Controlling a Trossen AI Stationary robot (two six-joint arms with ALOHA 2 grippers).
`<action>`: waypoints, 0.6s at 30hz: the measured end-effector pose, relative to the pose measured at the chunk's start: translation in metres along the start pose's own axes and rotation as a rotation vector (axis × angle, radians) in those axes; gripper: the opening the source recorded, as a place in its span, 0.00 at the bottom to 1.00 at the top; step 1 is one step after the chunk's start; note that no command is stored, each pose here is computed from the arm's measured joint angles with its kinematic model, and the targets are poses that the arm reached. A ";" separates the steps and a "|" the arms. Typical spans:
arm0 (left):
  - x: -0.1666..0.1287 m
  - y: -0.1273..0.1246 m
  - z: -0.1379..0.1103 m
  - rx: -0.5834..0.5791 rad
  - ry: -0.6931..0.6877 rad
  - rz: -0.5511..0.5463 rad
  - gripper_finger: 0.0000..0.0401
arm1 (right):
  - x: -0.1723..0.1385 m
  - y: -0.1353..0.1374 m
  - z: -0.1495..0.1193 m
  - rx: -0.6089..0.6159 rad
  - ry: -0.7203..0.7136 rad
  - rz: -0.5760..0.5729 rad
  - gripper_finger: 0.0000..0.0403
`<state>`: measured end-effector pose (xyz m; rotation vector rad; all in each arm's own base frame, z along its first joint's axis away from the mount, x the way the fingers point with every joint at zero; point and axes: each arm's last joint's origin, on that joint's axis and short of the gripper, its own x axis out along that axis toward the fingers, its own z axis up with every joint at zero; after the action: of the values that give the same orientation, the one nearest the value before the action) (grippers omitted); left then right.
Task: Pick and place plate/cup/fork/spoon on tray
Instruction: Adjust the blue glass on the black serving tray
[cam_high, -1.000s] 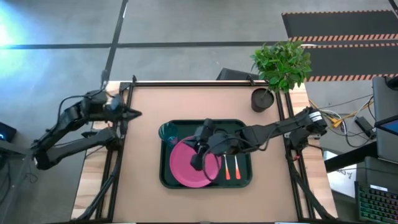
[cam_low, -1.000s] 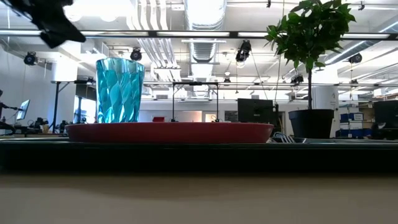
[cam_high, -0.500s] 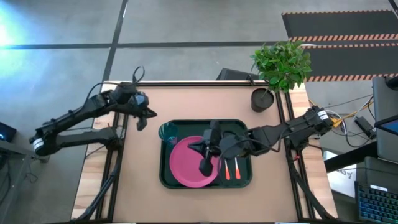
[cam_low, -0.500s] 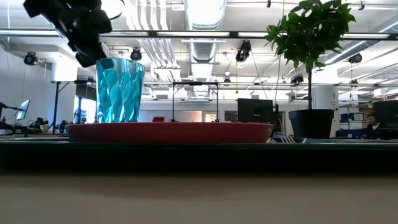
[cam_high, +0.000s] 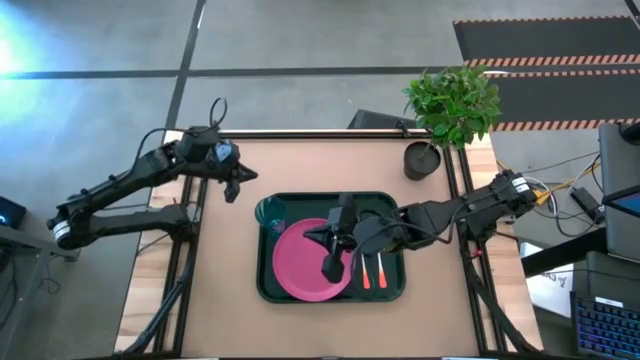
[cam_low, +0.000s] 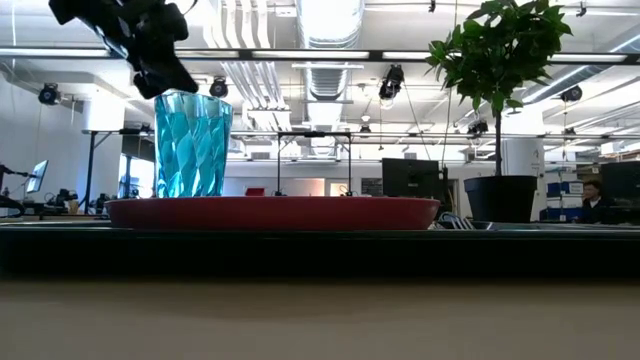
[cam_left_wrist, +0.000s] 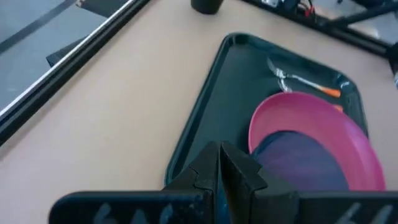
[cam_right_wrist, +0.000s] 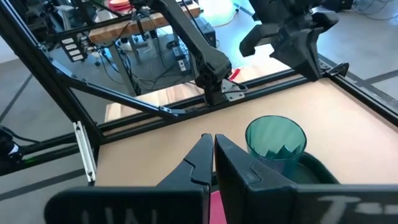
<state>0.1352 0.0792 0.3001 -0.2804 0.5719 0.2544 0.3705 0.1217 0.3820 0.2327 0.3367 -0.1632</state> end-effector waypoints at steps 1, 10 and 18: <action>0.000 0.000 0.001 -0.008 -0.008 0.000 0.00 | 0.000 0.000 0.000 0.000 0.000 0.000 0.02; 0.008 0.001 0.003 0.045 0.013 -0.034 0.00 | -0.003 0.000 0.002 0.002 -0.005 0.006 0.02; 0.003 -0.002 0.005 0.076 0.113 -0.053 0.21 | -0.021 0.002 0.011 0.003 -0.031 0.034 0.02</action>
<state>0.1403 0.0795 0.3028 -0.2373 0.6830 0.1657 0.3544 0.1239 0.3995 0.2388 0.3012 -0.1335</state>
